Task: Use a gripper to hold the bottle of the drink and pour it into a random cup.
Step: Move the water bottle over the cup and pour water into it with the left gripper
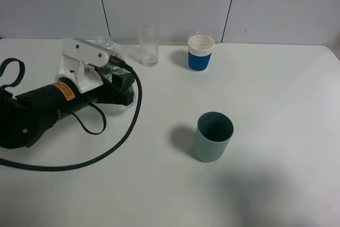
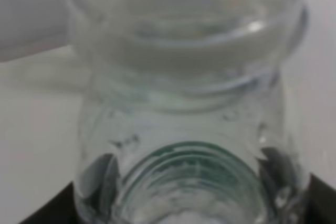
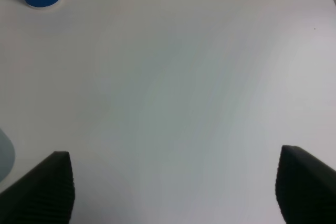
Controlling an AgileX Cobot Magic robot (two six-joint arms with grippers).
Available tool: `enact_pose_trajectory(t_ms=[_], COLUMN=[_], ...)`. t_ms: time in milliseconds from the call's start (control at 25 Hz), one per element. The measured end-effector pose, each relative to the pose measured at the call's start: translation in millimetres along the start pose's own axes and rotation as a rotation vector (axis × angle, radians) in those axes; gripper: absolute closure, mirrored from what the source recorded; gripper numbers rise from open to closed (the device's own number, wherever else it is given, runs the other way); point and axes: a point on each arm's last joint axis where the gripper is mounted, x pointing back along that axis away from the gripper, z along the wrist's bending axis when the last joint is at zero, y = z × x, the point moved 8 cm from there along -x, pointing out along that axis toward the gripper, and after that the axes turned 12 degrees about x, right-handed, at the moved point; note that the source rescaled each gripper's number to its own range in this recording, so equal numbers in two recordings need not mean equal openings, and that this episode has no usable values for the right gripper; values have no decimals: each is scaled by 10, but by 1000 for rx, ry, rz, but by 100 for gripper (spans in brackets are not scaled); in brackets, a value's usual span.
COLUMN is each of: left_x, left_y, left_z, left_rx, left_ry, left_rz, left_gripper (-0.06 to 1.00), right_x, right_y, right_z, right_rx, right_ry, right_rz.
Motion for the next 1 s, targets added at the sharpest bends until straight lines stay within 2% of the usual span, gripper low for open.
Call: enact_pose_trajectory(t_ms=[200, 480, 760, 1000], left_x=[-200, -374, -517, -721], left_y=[221, 629, 882, 858], left_z=[134, 356, 644, 738], left_rx=[81, 89, 43, -34], left_ry=[45, 72, 121, 136], left_rz=[21, -42, -27, 72], left_gripper=[91, 91, 91, 91], right_x=[0, 0, 0, 0], right_y=[0, 0, 0, 0], right_z=[0, 0, 0, 0], right_rx=[0, 0, 0, 0], right_ry=[0, 0, 0, 0], right_rz=[0, 0, 0, 0])
